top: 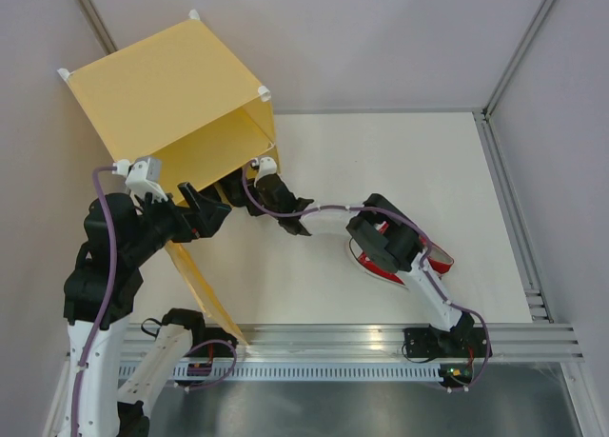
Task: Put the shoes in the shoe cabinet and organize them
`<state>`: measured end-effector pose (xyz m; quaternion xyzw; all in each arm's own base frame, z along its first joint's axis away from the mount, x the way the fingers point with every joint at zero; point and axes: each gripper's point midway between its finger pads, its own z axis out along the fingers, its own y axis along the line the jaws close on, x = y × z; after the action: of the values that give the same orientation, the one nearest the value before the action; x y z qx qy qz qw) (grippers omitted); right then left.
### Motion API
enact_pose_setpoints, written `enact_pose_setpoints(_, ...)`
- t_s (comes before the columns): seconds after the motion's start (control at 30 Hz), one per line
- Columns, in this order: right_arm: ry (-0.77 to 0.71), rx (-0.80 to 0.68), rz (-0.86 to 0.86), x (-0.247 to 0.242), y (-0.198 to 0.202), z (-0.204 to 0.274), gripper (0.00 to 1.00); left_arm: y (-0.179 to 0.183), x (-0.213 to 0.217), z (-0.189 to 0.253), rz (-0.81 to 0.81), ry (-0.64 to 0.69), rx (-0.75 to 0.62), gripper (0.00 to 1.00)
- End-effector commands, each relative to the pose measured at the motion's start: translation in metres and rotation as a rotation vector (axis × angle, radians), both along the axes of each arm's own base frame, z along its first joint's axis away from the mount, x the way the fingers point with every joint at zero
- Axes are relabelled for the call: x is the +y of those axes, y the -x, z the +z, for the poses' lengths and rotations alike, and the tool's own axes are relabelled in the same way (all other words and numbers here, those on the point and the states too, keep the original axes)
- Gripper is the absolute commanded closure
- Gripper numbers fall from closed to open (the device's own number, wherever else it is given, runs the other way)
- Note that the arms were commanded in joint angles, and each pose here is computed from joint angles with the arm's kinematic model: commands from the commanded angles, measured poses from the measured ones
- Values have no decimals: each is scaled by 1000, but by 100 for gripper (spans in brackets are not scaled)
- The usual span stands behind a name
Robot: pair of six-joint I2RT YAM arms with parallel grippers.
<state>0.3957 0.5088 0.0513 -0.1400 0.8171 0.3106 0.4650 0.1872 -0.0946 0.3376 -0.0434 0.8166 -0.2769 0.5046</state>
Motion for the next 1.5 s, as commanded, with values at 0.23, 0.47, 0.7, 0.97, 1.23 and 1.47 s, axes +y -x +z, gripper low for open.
enact_pose_setpoints(0.23,-66,-45,-38,7,-29,22,84,6,10,-14,34,-48,55,0)
enact_pose_setpoints(0.47,-56,-60,-59,2,-39,24,84,6,9,-14,33,-45,58,0)
enact_pose_setpoints(0.7,-48,-65,-65,1,-44,23,84,7,10,-14,36,-48,57,0)
enact_pose_setpoints(0.97,-37,-71,-69,1,-49,21,83,8,10,-14,38,-47,53,0)
enact_pose_setpoints(1.23,-43,-62,-52,1,-43,23,79,7,10,-13,36,-46,53,0)
enact_pose_setpoints(1.47,-87,-78,-20,-11,-27,49,70,8,8,-11,33,-35,54,0)
